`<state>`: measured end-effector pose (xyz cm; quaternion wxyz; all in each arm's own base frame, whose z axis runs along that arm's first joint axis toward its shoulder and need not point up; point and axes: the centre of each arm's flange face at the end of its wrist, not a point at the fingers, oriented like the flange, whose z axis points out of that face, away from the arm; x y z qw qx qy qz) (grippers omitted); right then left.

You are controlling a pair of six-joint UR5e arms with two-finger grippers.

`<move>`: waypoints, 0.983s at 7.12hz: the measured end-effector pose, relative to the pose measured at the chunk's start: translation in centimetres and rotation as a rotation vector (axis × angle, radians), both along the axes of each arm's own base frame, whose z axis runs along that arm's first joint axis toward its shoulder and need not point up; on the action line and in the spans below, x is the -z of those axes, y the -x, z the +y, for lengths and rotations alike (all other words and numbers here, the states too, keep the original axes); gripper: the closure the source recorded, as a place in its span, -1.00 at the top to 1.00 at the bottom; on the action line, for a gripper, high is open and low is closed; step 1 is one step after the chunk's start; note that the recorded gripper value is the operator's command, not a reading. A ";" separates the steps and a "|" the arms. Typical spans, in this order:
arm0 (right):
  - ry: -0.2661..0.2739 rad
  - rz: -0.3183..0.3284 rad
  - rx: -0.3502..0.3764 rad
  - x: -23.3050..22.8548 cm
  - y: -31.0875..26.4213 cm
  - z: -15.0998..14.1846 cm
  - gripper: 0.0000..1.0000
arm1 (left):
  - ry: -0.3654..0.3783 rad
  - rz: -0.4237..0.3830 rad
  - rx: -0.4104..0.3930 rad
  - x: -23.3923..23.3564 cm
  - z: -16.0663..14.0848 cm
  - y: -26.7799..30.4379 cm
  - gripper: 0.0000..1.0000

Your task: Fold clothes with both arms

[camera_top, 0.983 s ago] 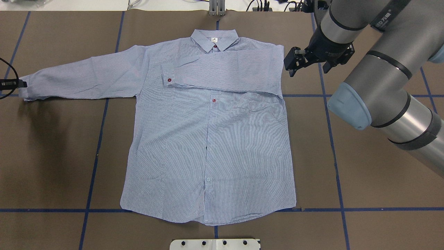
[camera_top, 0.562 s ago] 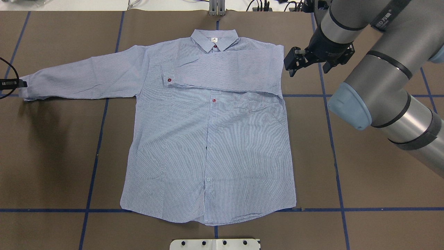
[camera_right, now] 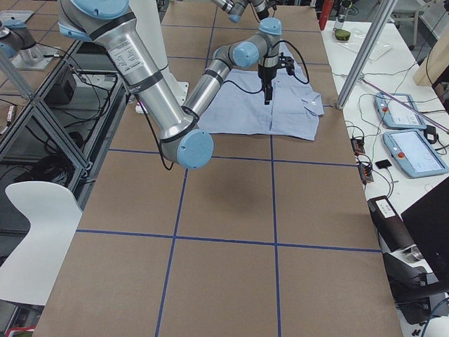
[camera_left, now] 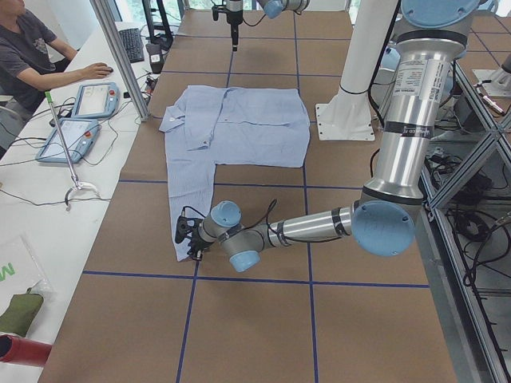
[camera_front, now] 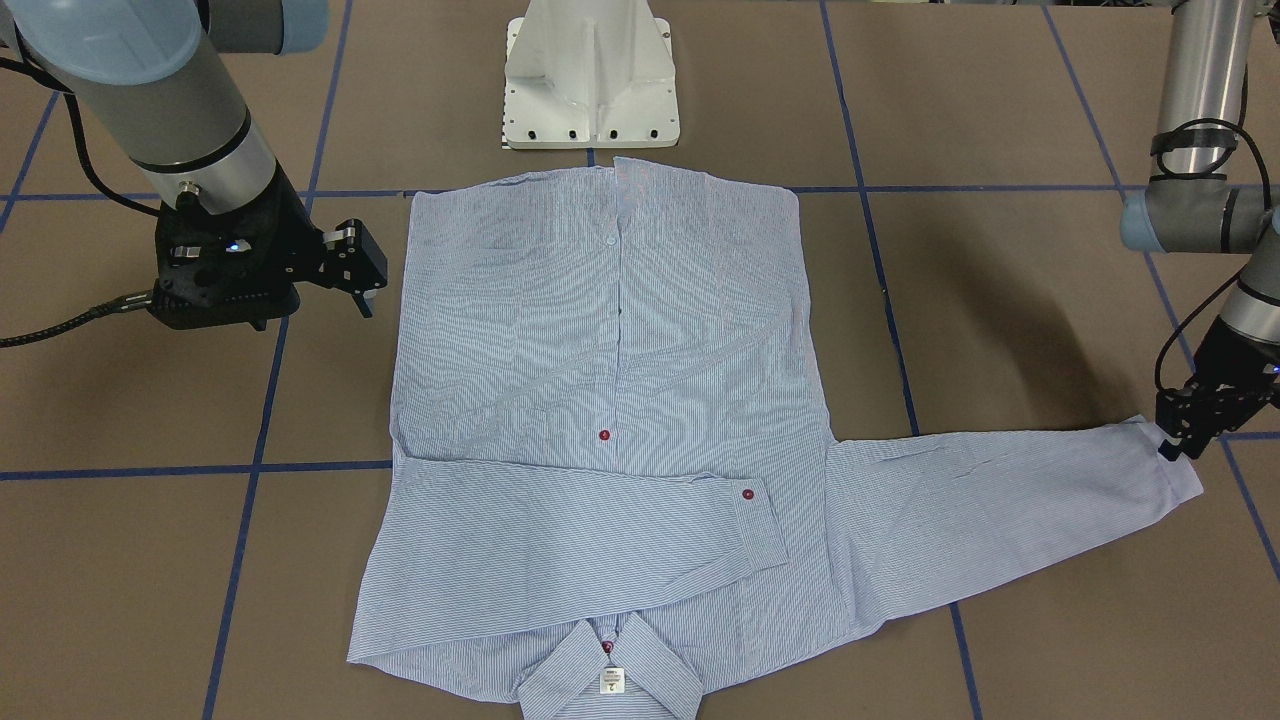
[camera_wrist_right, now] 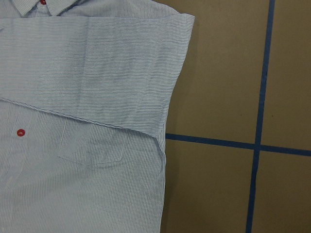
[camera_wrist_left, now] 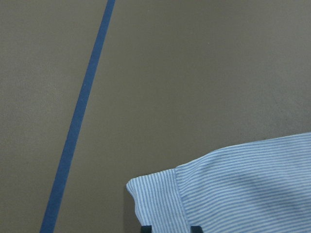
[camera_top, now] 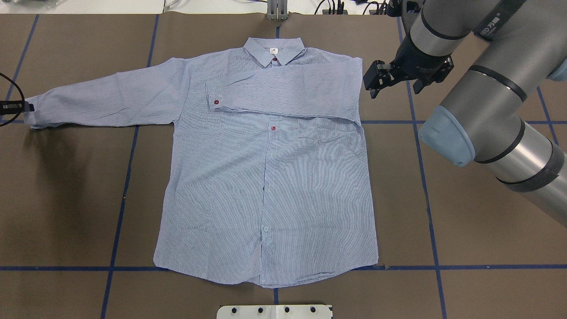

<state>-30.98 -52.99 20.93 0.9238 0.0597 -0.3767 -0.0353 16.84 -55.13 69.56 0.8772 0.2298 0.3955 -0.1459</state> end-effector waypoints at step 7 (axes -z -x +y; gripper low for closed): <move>0.003 0.003 -0.001 -0.3 0.0 0.0 1.00 | 0.016 0.018 0.015 0.2 -0.1 -0.1 -1.00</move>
